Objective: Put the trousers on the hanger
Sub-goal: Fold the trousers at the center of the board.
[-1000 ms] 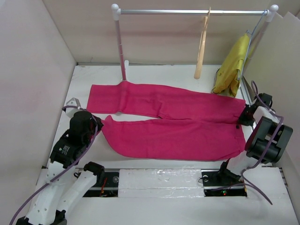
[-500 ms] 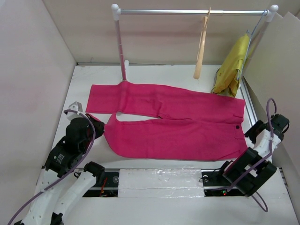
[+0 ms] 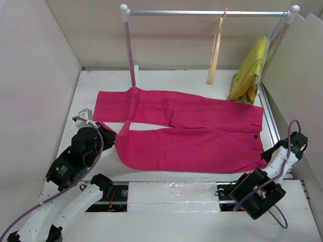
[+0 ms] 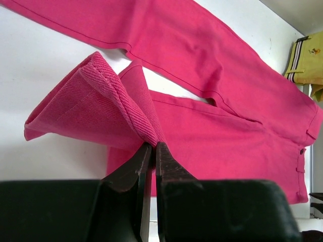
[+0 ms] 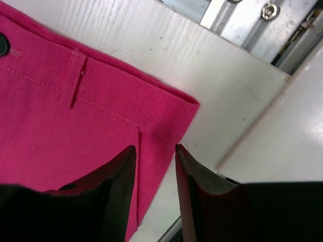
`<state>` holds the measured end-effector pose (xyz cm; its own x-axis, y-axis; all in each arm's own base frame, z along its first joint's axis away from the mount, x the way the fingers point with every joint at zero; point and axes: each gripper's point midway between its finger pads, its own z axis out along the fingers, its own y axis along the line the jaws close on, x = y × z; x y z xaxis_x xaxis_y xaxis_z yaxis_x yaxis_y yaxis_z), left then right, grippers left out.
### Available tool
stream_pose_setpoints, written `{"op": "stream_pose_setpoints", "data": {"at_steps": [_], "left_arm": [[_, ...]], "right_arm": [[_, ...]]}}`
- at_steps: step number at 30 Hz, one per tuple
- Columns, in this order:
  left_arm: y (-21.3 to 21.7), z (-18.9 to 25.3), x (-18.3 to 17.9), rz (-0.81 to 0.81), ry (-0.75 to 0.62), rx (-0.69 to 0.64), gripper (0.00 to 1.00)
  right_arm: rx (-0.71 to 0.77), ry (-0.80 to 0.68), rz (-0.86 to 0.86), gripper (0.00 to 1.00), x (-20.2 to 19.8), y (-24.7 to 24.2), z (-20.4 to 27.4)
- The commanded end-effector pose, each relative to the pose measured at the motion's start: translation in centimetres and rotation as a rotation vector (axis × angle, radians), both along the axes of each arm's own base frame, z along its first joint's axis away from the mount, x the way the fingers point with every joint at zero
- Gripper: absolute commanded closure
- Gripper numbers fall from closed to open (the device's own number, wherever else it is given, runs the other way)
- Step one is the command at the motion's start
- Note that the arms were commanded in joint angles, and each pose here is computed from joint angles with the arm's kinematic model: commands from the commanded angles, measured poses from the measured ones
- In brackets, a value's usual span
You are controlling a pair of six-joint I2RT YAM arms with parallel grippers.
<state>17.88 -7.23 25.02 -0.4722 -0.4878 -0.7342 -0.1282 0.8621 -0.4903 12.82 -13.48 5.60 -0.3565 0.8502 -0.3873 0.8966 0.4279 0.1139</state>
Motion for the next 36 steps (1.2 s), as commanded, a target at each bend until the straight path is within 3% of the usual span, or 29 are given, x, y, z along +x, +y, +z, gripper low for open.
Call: {"op": "stream_pose_setpoints", "data": {"at_steps": [1,8,15,18,20,22,29,32,36], "left_arm": [[0.1,2.3,0.8,0.018,-0.064,-0.002,1.00],[0.4,4.0,1.8,0.042,-0.106,0.028,1.00],[-0.1,2.6,2.4,0.040,-0.079,0.041,1.00],[0.2,2.7,2.6,0.054,-0.079,0.058,1.00],[0.3,2.8,2.6,0.055,-0.073,0.070,1.00],[0.1,2.6,2.5,0.046,-0.062,0.069,1.00],[-2.4,0.3,2.4,-0.049,0.015,0.028,1.00],[-3.7,-0.4,2.3,-0.095,0.043,-0.005,1.00],[-3.3,0.2,2.3,-0.080,0.027,-0.002,1.00]], "right_arm": [[-0.036,0.025,-0.078,0.58,-0.9,-0.6,1.7],[-0.023,0.125,-0.088,0.62,-1.0,-1.1,0.5],[-0.025,0.090,-0.029,0.65,1.9,-3.0,-1.8],[0.004,0.070,0.006,0.72,3.5,-3.3,-3.3],[0.040,0.076,0.030,0.84,4.3,-3.6,-4.3],[0.014,0.044,0.070,0.89,6.4,-5.0,-3.4],[-0.031,-0.019,0.177,0.90,11.4,-9.1,-1.1],[-0.049,0.030,0.213,0.89,11.3,-10.1,-0.5],[-0.101,0.051,0.162,0.73,8.1,-10.4,0.6]]}}
